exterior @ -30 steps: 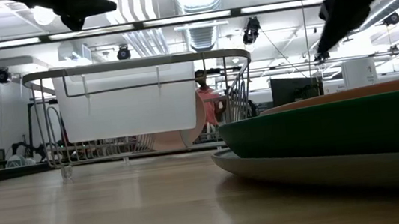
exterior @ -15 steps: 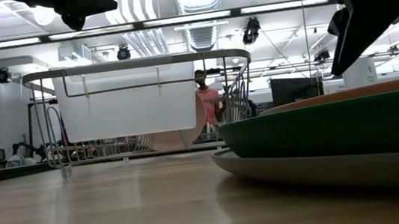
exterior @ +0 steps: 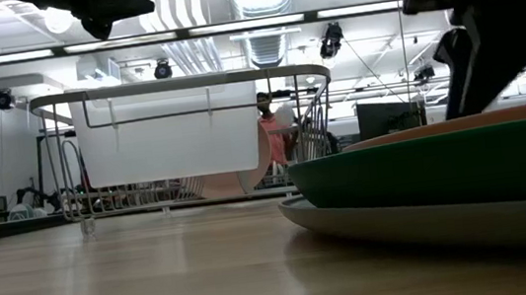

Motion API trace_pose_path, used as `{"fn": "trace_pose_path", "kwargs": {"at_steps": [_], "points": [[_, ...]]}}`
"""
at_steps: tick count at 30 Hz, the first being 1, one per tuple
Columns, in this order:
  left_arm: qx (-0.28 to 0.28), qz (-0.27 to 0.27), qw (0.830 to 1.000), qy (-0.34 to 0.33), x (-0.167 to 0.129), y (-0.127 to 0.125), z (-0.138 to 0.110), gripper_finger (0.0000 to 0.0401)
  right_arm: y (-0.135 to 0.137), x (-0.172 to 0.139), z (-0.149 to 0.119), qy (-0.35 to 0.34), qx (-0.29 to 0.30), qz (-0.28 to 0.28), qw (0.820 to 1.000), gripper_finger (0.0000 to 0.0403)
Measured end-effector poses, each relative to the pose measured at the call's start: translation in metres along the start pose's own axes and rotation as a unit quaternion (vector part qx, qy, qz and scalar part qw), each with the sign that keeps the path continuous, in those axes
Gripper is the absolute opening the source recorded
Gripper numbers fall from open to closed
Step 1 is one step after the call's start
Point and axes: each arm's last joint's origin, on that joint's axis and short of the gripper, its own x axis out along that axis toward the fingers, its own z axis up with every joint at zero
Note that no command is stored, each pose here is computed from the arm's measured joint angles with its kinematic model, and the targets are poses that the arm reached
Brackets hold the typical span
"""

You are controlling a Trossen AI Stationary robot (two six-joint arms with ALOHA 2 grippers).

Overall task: Sort dishes
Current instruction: Put the light orange plate in the dish rack

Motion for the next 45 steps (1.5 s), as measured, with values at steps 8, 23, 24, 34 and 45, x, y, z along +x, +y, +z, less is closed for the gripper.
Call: {"fn": "trace_pose_path", "kwargs": {"at_steps": [8, 23, 24, 34, 45], "points": [[0.000, 0.000, 1.000, 0.002, 0.001, 0.000, 0.000, 0.0000, 0.006, 0.019, -0.007, 0.030, -0.016, -0.015, 0.999, 0.0204], [0.000, 0.000, 1.000, 0.002, 0.001, 0.000, -0.001, 0.0000, 0.007, 0.021, -0.007, 0.037, -0.018, -0.012, 0.999, 0.0141], [0.000, 0.000, 1.000, 0.002, 0.001, 0.000, 0.000, 0.0000, 0.006, 0.021, -0.007, 0.037, -0.018, -0.013, 0.999, 0.0132], [0.000, 0.001, 1.000, 0.002, 0.001, 0.000, -0.001, 0.0000, 0.005, 0.020, -0.008, 0.041, -0.021, -0.020, 0.999, 0.0019], [0.000, 0.001, 1.000, 0.002, 0.001, 0.000, -0.001, 0.0000, -0.001, 0.007, -0.008, 0.042, -0.009, -0.017, 0.999, 0.0012]]}}
